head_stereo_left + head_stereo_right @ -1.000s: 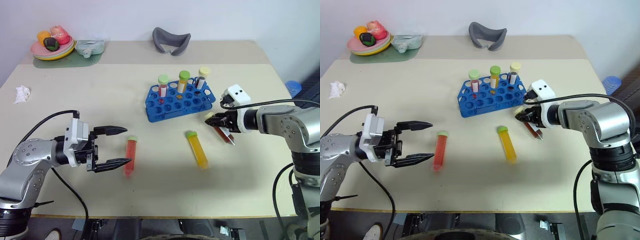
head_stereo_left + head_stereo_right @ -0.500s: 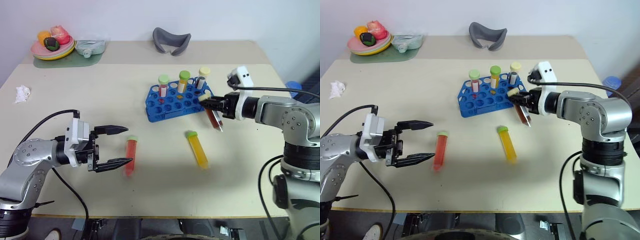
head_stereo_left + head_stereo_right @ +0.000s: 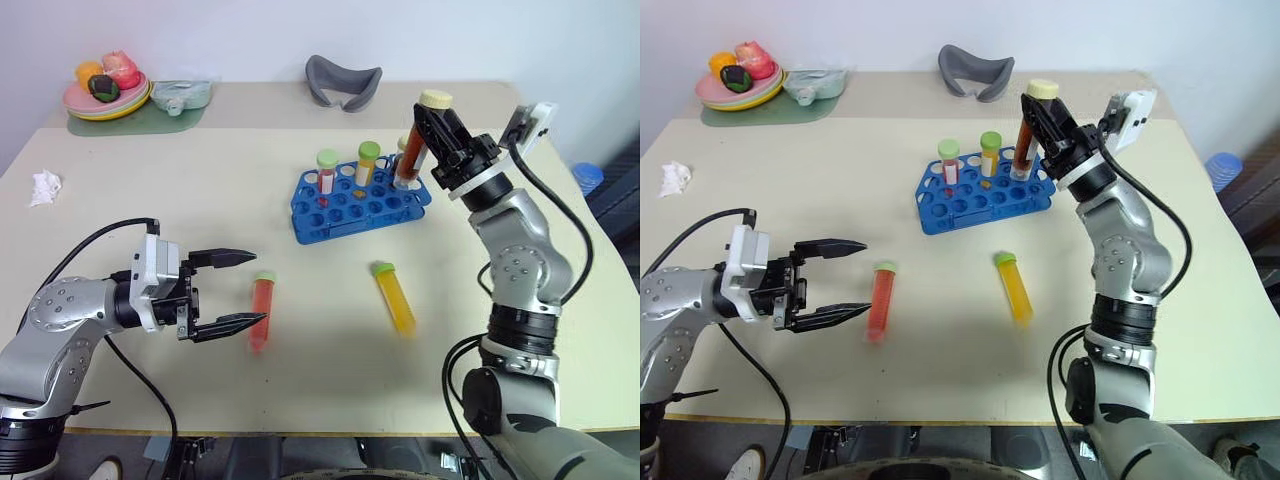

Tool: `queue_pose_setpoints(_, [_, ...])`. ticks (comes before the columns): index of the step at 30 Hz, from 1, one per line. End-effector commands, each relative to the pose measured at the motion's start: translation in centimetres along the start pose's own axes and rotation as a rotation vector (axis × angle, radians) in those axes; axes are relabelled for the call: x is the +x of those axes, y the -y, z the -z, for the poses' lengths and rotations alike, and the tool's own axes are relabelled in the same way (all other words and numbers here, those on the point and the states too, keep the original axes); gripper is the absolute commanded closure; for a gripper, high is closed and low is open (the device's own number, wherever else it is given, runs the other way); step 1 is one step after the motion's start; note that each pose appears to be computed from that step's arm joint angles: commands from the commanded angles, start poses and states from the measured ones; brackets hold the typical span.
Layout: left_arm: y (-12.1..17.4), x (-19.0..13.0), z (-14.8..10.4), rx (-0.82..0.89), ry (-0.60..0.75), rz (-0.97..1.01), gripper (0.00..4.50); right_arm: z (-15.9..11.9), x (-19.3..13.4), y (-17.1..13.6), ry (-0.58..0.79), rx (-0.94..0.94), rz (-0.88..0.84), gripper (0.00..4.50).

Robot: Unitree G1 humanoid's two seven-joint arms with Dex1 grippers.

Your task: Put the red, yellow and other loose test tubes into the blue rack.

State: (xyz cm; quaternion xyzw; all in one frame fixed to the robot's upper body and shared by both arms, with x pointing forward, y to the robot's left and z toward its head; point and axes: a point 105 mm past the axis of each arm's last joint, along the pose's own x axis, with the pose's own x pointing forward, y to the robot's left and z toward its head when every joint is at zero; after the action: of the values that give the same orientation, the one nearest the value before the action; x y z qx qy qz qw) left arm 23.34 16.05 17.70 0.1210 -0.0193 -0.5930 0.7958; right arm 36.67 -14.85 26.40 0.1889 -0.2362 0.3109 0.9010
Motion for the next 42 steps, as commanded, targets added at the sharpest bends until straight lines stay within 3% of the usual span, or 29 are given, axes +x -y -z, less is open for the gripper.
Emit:
queue_pose_setpoints(1, [0.3, 0.2, -1.0, 0.024, 0.026, 0.012, 0.00, -0.8, -0.1, 0.7, 0.127, -0.050, 0.008, 3.59])
queue_pose_setpoints(11, [0.8, -0.1, -1.2, 0.013, 0.020, -0.023, 0.00, 1.7, -0.1, 3.0, 0.214, -0.137, 0.064, 3.59])
queue_pose_setpoints(20, [1.2, -0.2, -1.4, 0.013, 0.015, -0.046, 0.00, 4.7, -0.3, 4.2, 0.196, -0.141, 0.102, 3.59])
queue_pose_setpoints(42, [1.3, -0.4, -1.8, 0.025, 0.009, -0.068, 0.00, 6.2, -2.2, 6.1, 0.135, -0.261, 0.164, 3.59])
